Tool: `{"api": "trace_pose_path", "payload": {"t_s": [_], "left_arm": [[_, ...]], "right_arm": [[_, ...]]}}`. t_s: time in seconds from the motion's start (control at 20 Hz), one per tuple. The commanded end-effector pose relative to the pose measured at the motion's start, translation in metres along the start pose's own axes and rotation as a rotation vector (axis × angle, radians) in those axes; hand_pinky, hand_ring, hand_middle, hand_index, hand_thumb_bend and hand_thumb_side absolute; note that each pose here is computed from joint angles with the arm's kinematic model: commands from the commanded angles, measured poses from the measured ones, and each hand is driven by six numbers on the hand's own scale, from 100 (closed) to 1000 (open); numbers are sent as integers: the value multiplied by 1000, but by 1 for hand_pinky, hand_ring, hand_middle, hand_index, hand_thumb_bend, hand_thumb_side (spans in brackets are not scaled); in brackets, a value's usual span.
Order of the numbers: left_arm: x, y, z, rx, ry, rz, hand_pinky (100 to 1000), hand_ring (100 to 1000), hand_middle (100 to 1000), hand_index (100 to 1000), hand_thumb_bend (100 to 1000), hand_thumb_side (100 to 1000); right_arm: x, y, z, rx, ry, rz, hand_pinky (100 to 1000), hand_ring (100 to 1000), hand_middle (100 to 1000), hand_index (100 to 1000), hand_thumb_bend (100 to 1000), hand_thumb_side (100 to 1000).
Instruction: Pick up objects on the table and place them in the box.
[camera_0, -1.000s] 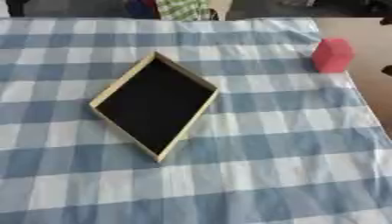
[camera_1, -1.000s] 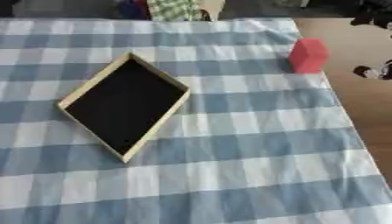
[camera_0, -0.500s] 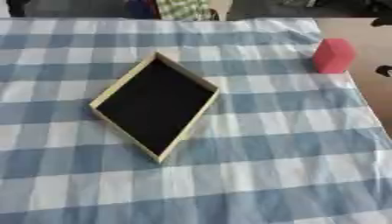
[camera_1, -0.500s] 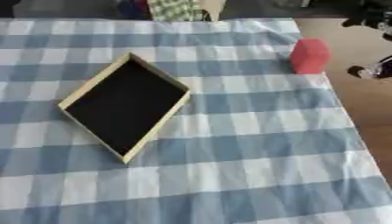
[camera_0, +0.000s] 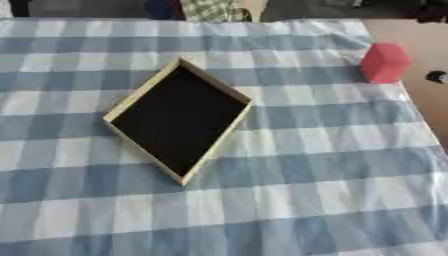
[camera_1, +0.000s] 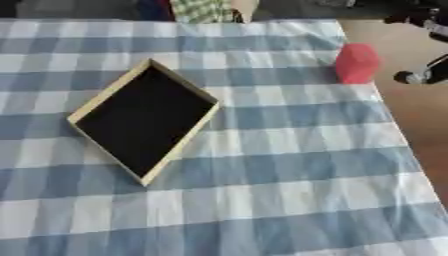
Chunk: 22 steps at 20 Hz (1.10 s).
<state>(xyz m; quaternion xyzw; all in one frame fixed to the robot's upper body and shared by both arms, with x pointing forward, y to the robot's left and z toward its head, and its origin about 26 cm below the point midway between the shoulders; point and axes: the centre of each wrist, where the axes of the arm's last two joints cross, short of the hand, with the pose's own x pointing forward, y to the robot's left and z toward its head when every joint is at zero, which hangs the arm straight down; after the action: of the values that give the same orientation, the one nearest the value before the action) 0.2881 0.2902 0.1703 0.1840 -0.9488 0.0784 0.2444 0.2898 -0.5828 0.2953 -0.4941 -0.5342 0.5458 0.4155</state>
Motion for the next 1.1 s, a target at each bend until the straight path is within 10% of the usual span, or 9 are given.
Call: {"api": "trace_pose_path", "payload": {"t_s": [0.05, 1.1], "left_arm": [[4, 1, -6, -13, -25, 5, 818, 841, 763, 681, 112, 829], [5, -5, -6, -15, -21, 18, 820, 835, 760, 671, 111, 838]], "right_arm": [[-3, -17, 2, -12, 7, 17, 968, 949, 929, 1000, 440, 100], [-6, -5, -14, 15, 62, -41, 972, 948, 927, 999, 415, 139]]}}
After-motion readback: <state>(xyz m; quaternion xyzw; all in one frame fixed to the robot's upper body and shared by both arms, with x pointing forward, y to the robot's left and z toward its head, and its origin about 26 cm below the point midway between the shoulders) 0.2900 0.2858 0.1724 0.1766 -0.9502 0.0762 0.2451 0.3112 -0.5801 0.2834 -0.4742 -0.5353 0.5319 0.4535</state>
